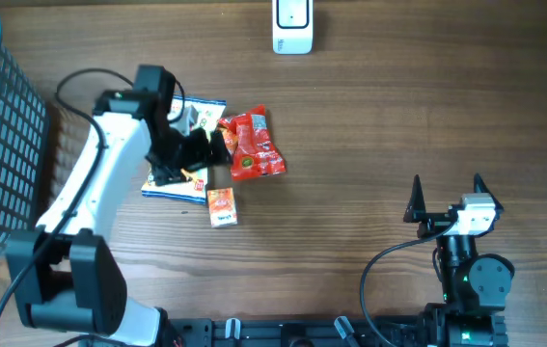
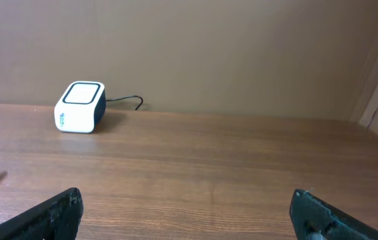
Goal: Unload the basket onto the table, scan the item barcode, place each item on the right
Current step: 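Lift the orange tissue box out and place it below the red bag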
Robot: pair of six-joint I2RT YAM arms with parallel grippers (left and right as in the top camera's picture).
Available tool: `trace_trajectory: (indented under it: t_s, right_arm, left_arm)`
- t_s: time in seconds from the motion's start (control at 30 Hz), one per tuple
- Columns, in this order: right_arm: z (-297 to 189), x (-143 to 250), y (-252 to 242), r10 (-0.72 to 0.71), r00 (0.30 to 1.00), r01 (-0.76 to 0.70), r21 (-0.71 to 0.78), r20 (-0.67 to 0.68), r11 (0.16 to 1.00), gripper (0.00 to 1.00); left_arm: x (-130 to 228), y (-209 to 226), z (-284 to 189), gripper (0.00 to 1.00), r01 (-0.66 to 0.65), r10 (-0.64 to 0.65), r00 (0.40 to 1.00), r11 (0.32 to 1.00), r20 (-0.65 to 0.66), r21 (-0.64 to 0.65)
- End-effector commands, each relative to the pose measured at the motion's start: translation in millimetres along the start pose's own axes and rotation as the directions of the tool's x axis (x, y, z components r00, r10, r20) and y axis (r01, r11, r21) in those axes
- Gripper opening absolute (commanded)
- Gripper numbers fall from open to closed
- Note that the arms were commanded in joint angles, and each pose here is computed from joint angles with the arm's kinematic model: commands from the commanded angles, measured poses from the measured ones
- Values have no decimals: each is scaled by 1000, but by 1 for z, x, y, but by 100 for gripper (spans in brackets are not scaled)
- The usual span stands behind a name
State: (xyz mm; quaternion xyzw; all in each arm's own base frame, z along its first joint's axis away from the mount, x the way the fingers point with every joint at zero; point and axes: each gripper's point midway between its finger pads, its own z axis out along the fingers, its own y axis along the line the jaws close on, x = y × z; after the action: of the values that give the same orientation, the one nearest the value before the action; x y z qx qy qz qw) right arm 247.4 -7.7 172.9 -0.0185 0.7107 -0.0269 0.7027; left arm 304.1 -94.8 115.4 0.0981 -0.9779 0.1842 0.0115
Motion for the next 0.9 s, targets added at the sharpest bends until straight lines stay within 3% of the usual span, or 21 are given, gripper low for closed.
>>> trace_trajectory:
  t_s: [0.0,0.27,0.37,0.4,0.5,0.63,0.73,0.87]
  right_arm:
    - [0,0,-3,14,1000,-14,15,3,1000,100]
    - [0,0,-3,14,1000,-14,15,3,1000,100]
    - [0,0,-3,14,1000,-14,15,3,1000,100]
    - [0,0,-3,14,1000,-14,15,3,1000,100]
    - [0,0,-3,14,1000,-14,15,3,1000,100]
    - [0,0,-3,14,1000,-14,15,3,1000,100]
    - [0,0,-3,15,1000,-15,15,3,1000,100]
    - [0,0,-3,14,1000,-14,15,3,1000,100]
  left_arm:
    - [-26,-17,-54,100,-16,11,992,999,124,37]
    - [-40,-41,-138,100,-84,46,941,991,335,101]
    - [-50,-39,-165,100,-99,45,891,990,453,96]
    - [-55,-30,-178,100,-50,4,867,996,499,79]
    - [-66,12,-219,100,182,-173,756,982,631,50]
    - [-68,77,-283,100,453,-335,507,887,794,85]
    - [-65,120,-317,100,565,-373,343,815,862,128]
    - [-57,175,-346,100,700,-359,180,701,916,137]
